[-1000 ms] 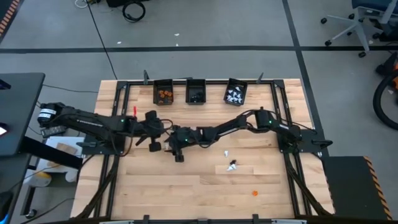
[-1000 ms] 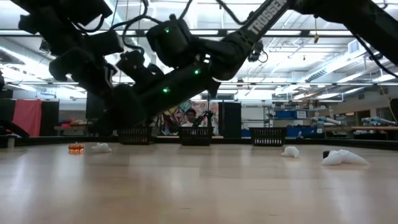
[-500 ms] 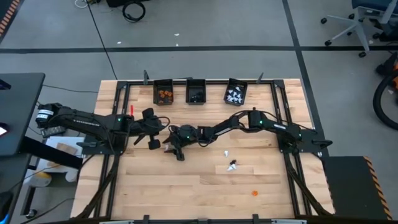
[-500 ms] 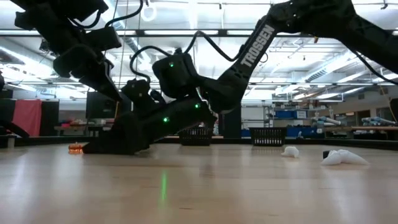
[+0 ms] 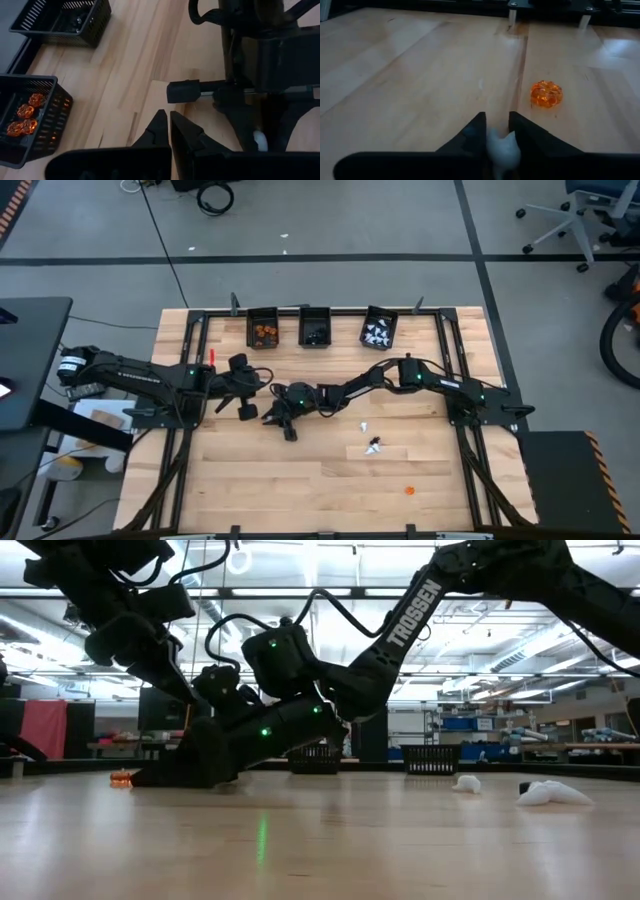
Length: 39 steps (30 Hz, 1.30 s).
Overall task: Sort Halloween decoration
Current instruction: Put the white ghost toy into the right black basket
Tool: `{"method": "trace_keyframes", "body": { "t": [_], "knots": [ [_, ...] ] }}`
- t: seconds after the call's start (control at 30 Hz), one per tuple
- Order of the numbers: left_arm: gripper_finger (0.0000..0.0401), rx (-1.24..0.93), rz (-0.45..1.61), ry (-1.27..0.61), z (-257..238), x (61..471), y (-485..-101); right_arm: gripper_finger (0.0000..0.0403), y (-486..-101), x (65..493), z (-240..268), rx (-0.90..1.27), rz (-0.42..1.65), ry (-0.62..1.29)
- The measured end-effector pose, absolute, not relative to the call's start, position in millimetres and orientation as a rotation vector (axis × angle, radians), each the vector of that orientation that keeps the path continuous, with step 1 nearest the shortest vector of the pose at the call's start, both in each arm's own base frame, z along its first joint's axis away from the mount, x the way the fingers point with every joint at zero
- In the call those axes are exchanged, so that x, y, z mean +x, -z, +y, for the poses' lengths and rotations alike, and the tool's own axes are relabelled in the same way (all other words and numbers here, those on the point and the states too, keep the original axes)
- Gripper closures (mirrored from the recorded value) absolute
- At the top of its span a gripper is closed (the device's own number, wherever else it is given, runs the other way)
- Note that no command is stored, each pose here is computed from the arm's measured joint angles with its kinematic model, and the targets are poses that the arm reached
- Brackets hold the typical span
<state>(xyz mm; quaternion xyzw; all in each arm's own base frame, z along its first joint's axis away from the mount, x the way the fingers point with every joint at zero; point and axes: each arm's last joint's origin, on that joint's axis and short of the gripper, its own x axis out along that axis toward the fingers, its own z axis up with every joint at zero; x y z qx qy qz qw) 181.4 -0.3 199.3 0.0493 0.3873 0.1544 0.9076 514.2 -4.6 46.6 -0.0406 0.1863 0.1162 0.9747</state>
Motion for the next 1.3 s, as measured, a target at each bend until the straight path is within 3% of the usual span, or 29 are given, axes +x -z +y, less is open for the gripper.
{"method": "trace_keyframes", "body": {
  "t": [0.77, 1.3],
  "knots": [
    [0.0401, 0.106, 0.817, -0.317, -0.3, 180.2, -198.2, 0.0338, -66.8, 509.8, -5.0, -0.125, 0.475, -0.227],
    [0.0401, 0.102, 0.818, -0.322, -0.2, 180.0, -198.0, 0.0338, -113.7, 486.1, -11.9, -0.188, 0.759, -0.155]
  ]
}}
